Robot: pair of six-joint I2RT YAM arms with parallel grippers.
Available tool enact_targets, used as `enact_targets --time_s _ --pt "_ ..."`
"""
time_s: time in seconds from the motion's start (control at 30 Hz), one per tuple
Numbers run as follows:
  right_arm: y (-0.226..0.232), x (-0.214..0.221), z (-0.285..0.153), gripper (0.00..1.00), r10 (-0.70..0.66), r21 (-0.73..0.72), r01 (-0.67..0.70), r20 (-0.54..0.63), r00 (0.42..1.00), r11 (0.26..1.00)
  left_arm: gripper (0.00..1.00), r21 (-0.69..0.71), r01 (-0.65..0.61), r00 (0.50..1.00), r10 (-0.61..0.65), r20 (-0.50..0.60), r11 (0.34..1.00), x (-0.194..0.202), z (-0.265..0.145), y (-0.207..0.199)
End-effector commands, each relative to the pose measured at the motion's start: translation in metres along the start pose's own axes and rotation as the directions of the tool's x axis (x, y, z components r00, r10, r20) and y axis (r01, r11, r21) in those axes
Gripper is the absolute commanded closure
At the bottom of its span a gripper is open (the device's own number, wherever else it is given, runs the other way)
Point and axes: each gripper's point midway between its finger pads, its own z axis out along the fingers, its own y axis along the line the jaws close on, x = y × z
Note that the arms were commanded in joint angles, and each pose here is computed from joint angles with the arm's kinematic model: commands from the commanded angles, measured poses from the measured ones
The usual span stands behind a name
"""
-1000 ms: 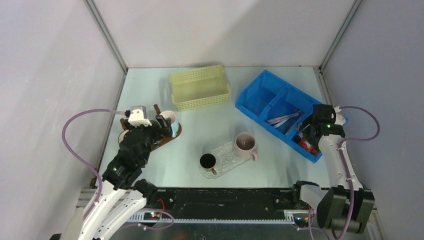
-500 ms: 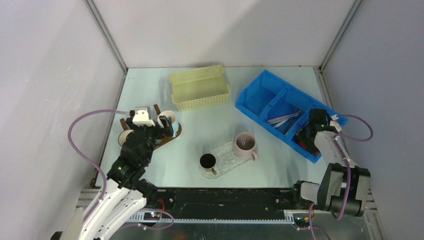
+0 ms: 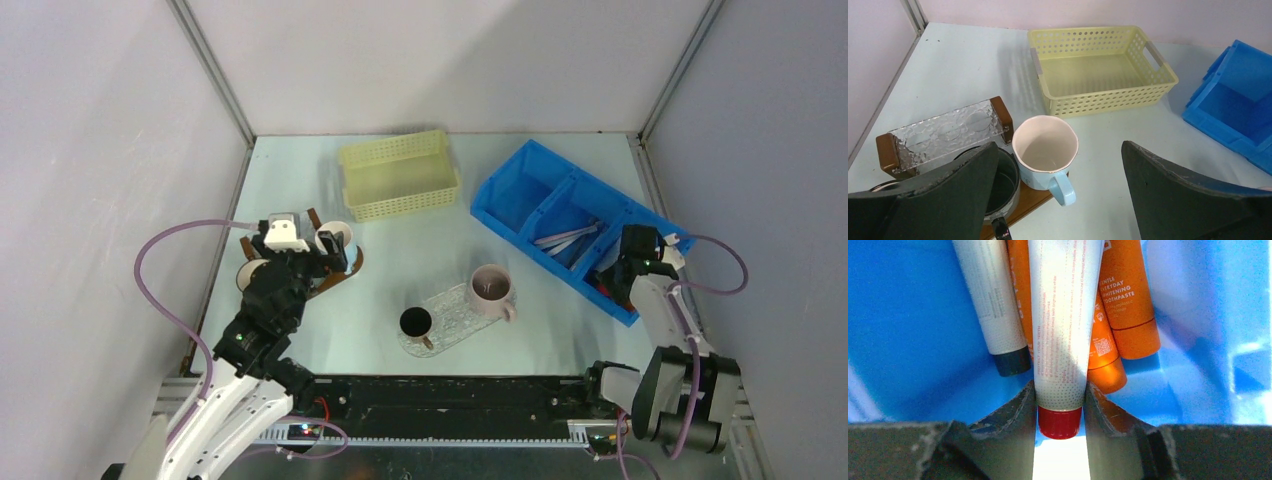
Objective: Prepare toiletry sets of a toothbrush and toothpaste on the tray
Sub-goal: Pick up the toothpaste from the storage box.
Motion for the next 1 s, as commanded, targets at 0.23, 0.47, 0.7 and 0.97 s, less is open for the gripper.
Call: enact_targets --time_s 0.23,0.47,0.7,0.97 --pt "0.037 -0.032 -0.074 1.0 -0.043 -0.329 0.098 0.171 0.984 0.939 0.0 0.072 0.044 0.998 -0.047 0.041 0.996 -0.029 -0.005 -0.014" --pt "0.083 -0.033 -0.15 1.0 -0.119 -0.601 0.301 0.324 0.939 0.74 0.0 0.155 0.046 0.998 -0.052 0.037 0.987 -0.058 -0.01 -0.032" --pt "0.138 -0.002 -0.232 1.0 -0.196 -0.755 0.538 0.502 0.842 0.375 0.0 0.288 0.073 0.995 -0.089 0.04 0.955 -0.096 -0.015 -0.063" --pt "0.181 0.061 -0.302 1.0 -0.248 -0.742 0.669 0.658 0.711 -0.047 0.0 0.413 0.101 0.993 -0.119 0.017 0.905 -0.129 -0.015 -0.097"
